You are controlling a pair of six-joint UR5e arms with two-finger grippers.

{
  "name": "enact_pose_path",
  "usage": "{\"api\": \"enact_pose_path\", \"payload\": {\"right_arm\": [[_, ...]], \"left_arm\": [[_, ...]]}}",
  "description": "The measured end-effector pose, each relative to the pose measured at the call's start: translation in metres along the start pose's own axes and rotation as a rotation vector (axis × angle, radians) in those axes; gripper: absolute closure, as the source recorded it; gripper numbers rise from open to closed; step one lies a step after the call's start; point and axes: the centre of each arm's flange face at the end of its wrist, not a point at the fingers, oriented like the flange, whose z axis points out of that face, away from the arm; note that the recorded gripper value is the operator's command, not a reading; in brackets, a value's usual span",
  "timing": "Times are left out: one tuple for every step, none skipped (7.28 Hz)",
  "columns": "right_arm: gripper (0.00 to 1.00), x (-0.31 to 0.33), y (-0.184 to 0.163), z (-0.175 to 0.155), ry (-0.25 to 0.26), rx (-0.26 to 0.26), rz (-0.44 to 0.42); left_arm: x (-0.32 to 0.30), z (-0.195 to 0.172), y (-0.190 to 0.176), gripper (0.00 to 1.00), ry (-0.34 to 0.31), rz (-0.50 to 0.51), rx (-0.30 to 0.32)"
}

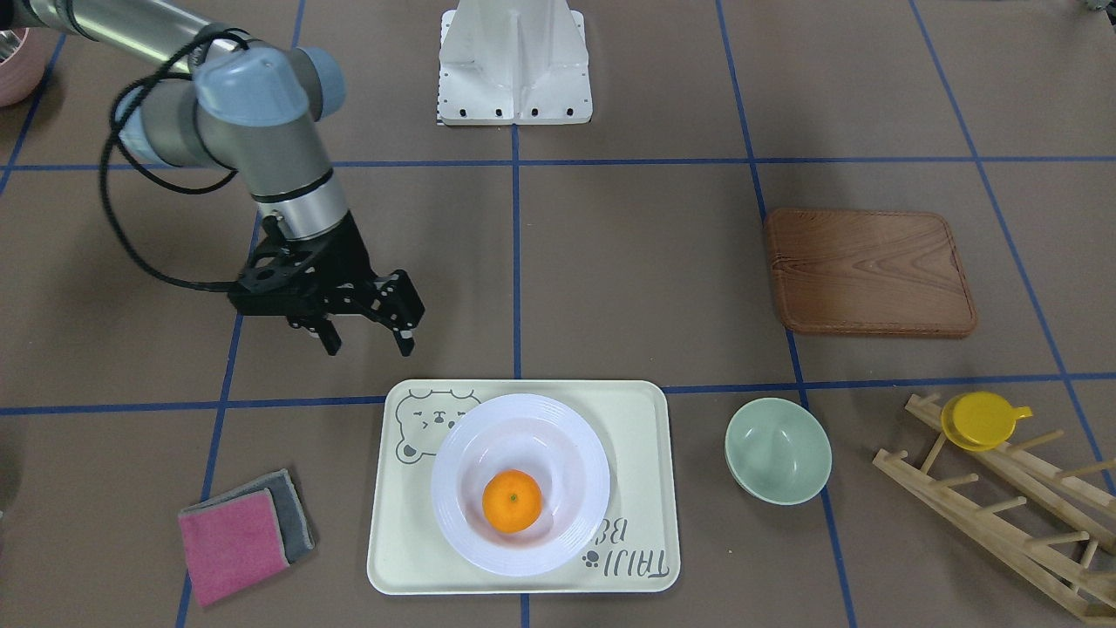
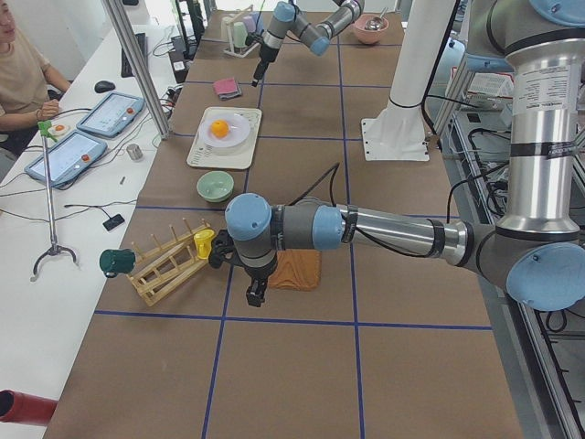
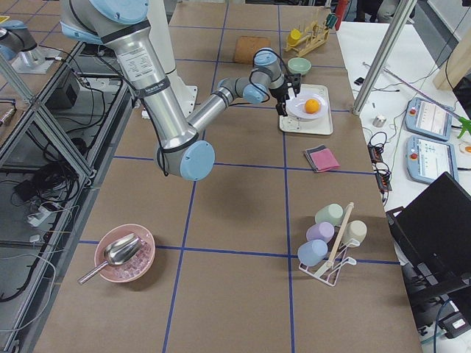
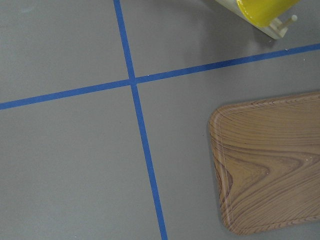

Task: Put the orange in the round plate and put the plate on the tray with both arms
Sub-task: 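Release the plate and withdraw the right arm away from the tray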

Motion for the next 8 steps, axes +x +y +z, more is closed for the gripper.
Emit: {"api": "enact_pose_path", "payload": {"right_arm": [[0.0, 0.051, -0.031, -0.023, 0.015, -0.064, -0.095], [0.0, 0.118, -0.06, -0.045, 0.018, -0.118, -0.195], [0.0, 0.187, -0.078, -0.065, 0.017, -0.152, -0.286], [0.0, 0.255, -0.086, -0.082, 0.025, -0.172, -0.374], [0.0, 0.319, -0.082, -0.096, 0.045, -0.19, -0.455], [0.0, 0.378, -0.071, -0.108, 0.066, -0.21, -0.524], [0.0, 0.429, -0.058, -0.122, 0.083, -0.232, -0.571], [0.0, 0.474, -0.047, -0.138, 0.097, -0.262, -0.594]], "left_arm": [[0.001, -0.002, -0.001, 0.0, -0.013, 0.007, 0.003], [0.003, -0.004, -0.002, 0.0, -0.022, 0.015, 0.009], [0.003, -0.005, -0.002, 0.0, -0.026, 0.019, 0.013], [0.002, -0.005, -0.002, 0.0, -0.027, 0.019, 0.014], [0.001, -0.004, -0.001, 0.0, -0.028, 0.015, 0.012], [0.0, -0.004, -0.001, 0.0, -0.031, 0.012, 0.011], [-0.002, -0.002, 0.003, 0.0, -0.041, 0.007, 0.004], [-0.007, 0.001, 0.009, 0.0, -0.065, 0.0, -0.01]]}}
